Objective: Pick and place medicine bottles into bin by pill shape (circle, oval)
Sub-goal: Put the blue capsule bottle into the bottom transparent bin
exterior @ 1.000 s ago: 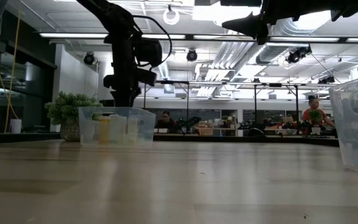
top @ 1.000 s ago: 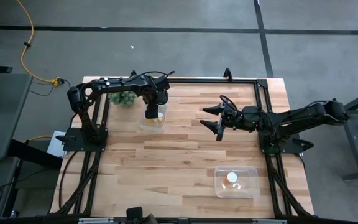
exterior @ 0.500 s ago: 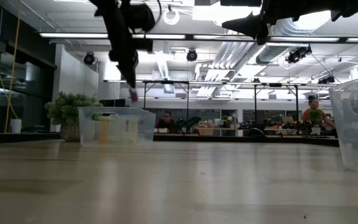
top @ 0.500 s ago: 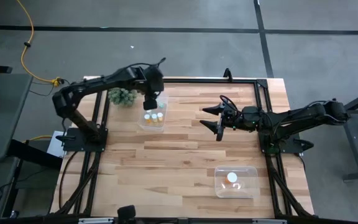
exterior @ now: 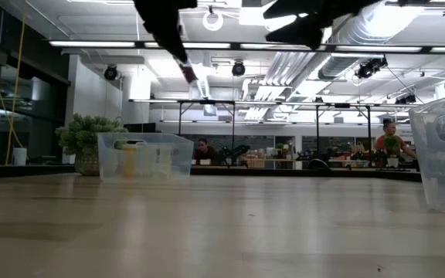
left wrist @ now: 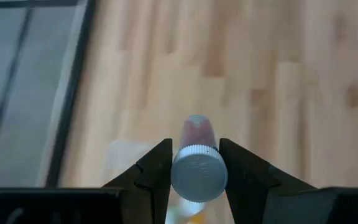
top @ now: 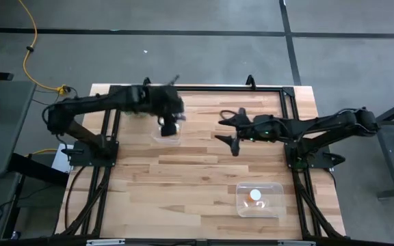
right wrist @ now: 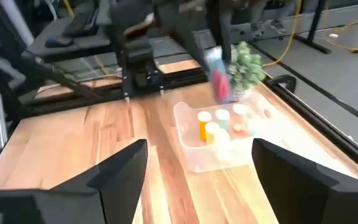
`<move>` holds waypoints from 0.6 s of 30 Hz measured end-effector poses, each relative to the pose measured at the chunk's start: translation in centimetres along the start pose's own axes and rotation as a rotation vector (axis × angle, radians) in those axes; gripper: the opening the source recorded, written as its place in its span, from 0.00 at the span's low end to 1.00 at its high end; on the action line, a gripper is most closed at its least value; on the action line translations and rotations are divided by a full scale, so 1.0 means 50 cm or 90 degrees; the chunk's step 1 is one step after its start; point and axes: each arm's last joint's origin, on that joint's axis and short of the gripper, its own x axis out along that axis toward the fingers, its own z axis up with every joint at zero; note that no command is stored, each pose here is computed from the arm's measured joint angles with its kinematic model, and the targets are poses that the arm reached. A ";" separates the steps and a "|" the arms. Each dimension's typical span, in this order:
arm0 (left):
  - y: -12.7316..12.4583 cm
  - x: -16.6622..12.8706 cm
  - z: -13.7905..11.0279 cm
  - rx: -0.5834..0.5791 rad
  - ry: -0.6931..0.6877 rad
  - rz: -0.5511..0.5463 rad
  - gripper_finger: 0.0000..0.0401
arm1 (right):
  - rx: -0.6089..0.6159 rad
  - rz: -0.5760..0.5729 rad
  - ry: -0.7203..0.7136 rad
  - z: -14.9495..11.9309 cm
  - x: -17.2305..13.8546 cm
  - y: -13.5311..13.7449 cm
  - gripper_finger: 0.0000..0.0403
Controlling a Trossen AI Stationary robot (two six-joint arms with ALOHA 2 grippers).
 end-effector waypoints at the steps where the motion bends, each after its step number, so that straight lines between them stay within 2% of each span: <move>1: -0.016 0.008 0.006 0.003 -0.002 -0.012 0.28 | -0.010 0.005 0.005 0.007 0.008 0.004 0.70; 4: -0.062 0.029 0.020 0.029 -0.002 -0.047 0.28 | -0.036 0.021 0.015 0.022 0.039 0.015 0.70; 10: -0.129 0.051 0.043 0.061 -0.036 -0.083 0.28 | -0.057 0.068 0.077 0.005 0.104 0.034 0.70; 14: -0.145 0.048 0.049 0.043 -0.054 -0.120 0.28 | -0.063 0.080 0.115 -0.016 0.139 0.041 0.70; 18: -0.152 0.046 0.053 0.026 -0.065 -0.126 0.28 | -0.060 0.099 0.135 -0.032 0.163 0.047 0.70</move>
